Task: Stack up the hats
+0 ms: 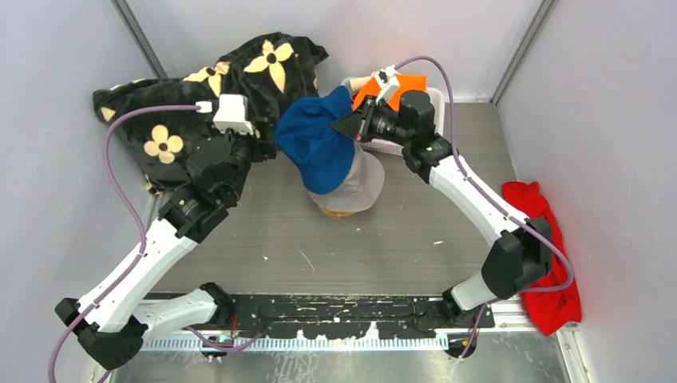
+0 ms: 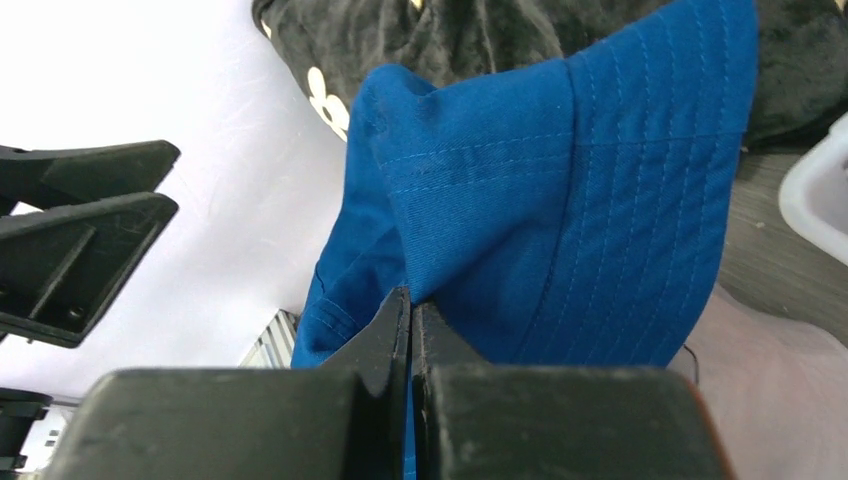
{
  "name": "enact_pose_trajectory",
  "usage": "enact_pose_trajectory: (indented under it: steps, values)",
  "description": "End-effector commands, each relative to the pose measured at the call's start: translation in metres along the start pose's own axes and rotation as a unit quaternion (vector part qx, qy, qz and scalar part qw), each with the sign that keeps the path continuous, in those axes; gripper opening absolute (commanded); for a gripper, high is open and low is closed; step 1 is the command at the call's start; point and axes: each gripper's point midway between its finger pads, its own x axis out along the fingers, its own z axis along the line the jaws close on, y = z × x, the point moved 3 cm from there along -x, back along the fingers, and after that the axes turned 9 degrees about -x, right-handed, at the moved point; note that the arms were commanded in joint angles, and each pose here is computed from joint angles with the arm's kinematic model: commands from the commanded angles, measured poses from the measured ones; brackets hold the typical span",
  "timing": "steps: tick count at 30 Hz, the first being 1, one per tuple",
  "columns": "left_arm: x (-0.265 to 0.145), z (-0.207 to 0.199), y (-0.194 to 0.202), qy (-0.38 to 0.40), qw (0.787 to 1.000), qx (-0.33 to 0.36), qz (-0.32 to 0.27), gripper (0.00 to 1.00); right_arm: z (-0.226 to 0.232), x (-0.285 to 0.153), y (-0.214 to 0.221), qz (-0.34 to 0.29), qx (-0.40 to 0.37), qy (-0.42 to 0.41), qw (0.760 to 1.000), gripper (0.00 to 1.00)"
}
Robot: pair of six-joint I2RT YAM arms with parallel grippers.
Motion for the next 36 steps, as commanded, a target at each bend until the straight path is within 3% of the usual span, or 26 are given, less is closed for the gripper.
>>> enact_pose_trajectory:
  steps: [1,36]
  values:
    - [0.000,0.000,-0.008,0.001,1.000,-0.019,-0.016,0.67,0.006,-0.023,-0.014,-0.024,-0.025,0.005,0.999,0.01]
    - [0.034,-0.018,0.027,-0.001,1.000,-0.006,0.026,0.67,-0.066,-0.082,0.039,0.007,0.025,0.113,0.993,0.01]
